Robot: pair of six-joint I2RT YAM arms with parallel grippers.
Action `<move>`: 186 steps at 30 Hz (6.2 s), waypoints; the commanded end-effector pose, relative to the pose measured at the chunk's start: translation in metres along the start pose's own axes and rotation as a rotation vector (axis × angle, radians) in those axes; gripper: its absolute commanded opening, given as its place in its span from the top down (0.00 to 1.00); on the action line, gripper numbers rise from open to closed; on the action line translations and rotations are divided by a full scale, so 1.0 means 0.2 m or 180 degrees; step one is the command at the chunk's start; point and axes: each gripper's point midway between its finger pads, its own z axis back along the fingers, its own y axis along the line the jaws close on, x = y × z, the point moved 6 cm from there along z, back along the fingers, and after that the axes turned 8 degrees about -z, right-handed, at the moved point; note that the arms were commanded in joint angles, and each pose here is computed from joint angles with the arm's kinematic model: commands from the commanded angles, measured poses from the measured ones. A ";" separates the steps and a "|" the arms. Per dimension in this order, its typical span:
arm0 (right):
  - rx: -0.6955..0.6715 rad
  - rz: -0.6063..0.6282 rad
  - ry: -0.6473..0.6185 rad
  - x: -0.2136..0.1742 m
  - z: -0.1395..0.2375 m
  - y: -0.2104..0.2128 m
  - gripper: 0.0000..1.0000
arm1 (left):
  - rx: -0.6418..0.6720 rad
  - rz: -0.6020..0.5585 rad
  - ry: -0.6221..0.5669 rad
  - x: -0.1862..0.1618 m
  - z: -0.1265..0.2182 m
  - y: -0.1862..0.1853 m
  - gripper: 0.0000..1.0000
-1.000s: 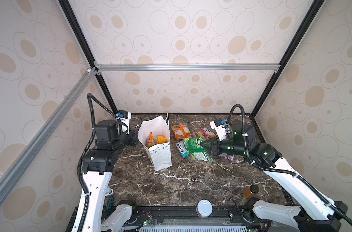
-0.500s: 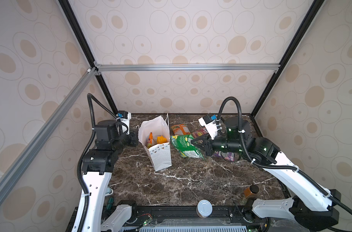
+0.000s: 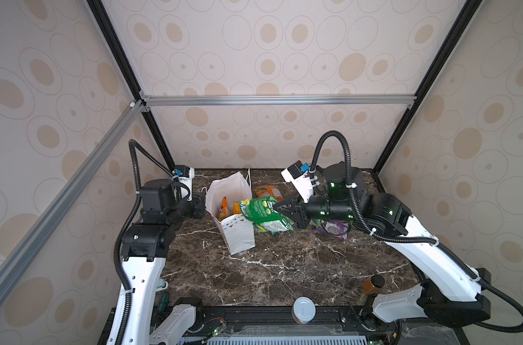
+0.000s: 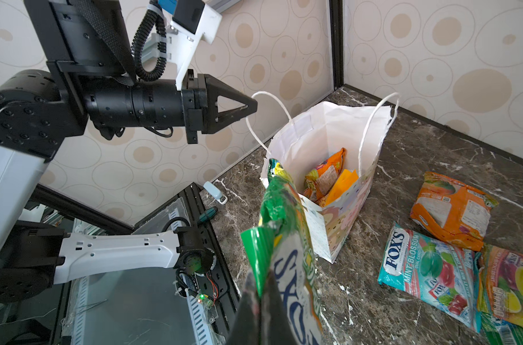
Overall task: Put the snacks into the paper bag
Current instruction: 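Carry the green packet with the right gripper over the paper bag, then lower the green packet into the bag and open the right gripper, then raise the open right gripper out of the paper bag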
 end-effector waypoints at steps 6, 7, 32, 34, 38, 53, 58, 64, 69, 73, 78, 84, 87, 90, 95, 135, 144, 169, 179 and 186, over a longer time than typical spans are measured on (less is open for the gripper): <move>0.0092 0.0140 -0.0235 0.13 -0.03 0.08 1.00 | 0.0016 -0.0122 -0.0200 0.05 0.06 -0.01 1.00; 0.0089 0.0136 -0.0264 0.14 -0.03 0.08 1.00 | 0.0021 -0.0121 -0.0195 0.05 0.06 -0.01 1.00; -0.0426 0.0208 -0.0586 0.43 -0.31 0.10 1.00 | 0.0061 -0.0131 -0.0236 0.03 0.09 -0.01 1.00; -0.0545 0.0235 -0.0590 0.43 -0.36 0.08 1.00 | 0.0070 -0.0131 -0.0243 0.03 0.10 -0.01 1.00; -0.0847 0.0347 -0.0601 0.42 -0.43 0.05 1.00 | 0.0069 -0.0123 -0.0233 0.02 0.09 -0.01 1.00; -0.1502 0.0455 -0.0545 0.33 -0.62 -0.01 1.00 | 0.0074 -0.0114 -0.0202 -0.01 0.07 -0.01 1.00; -0.1683 0.0456 -0.0516 0.30 -0.65 -0.03 1.00 | 0.0075 -0.0112 -0.0198 -0.01 0.07 -0.01 1.00; -0.1755 0.0356 -0.0496 0.28 -0.67 -0.05 1.00 | 0.0078 -0.0109 -0.0189 -0.01 0.07 -0.01 1.00; -0.1884 0.0355 -0.0462 0.25 -0.71 -0.07 1.00 | 0.0075 -0.0109 -0.0190 -0.01 0.07 -0.01 1.00; -0.2027 0.0366 -0.0486 0.25 -0.70 -0.09 1.00 | 0.0083 -0.0116 -0.0195 -0.01 0.07 -0.01 1.00; -0.2100 0.0382 -0.0504 0.25 -0.71 -0.10 1.00 | 0.0085 -0.0116 -0.0190 -0.01 0.07 -0.01 1.00; -0.2128 0.0351 -0.0447 0.22 -0.75 -0.11 1.00 | 0.0113 -0.0123 -0.0202 -0.01 0.08 0.00 1.00; -0.2156 0.0344 -0.0421 0.20 -0.76 -0.12 1.00 | 0.0104 -0.0122 -0.0198 -0.01 0.07 -0.01 1.00; -0.2178 0.0347 -0.0397 0.19 -0.77 -0.13 1.00 | 0.0102 -0.0121 -0.0191 -0.01 0.07 -0.01 1.00; -0.2176 0.0367 -0.0368 0.18 -0.79 -0.13 1.00 | 0.0105 -0.0120 -0.0189 -0.01 0.07 0.00 1.00; -0.1974 0.0247 -0.0671 0.31 -0.51 -0.12 0.54 | 0.0160 -0.0132 -0.0223 -0.02 0.09 0.00 1.00; -0.1335 -0.0258 -0.0254 0.20 -0.61 -0.32 0.47 | 0.0157 -0.0133 -0.0216 -0.02 0.09 0.00 1.00; -0.1604 -0.0406 -0.0127 0.21 -0.73 -0.58 0.80 | 0.0200 -0.0126 -0.0199 -0.02 0.11 0.00 1.00; -0.1622 -0.0358 -0.0224 0.26 -0.66 -0.56 0.79 | 0.0223 -0.0128 -0.0189 -0.02 0.10 0.01 1.00; -0.1757 -0.0371 -0.0234 0.24 -0.65 -0.61 0.74 | 0.0215 -0.0128 -0.0185 -0.01 0.09 0.01 1.00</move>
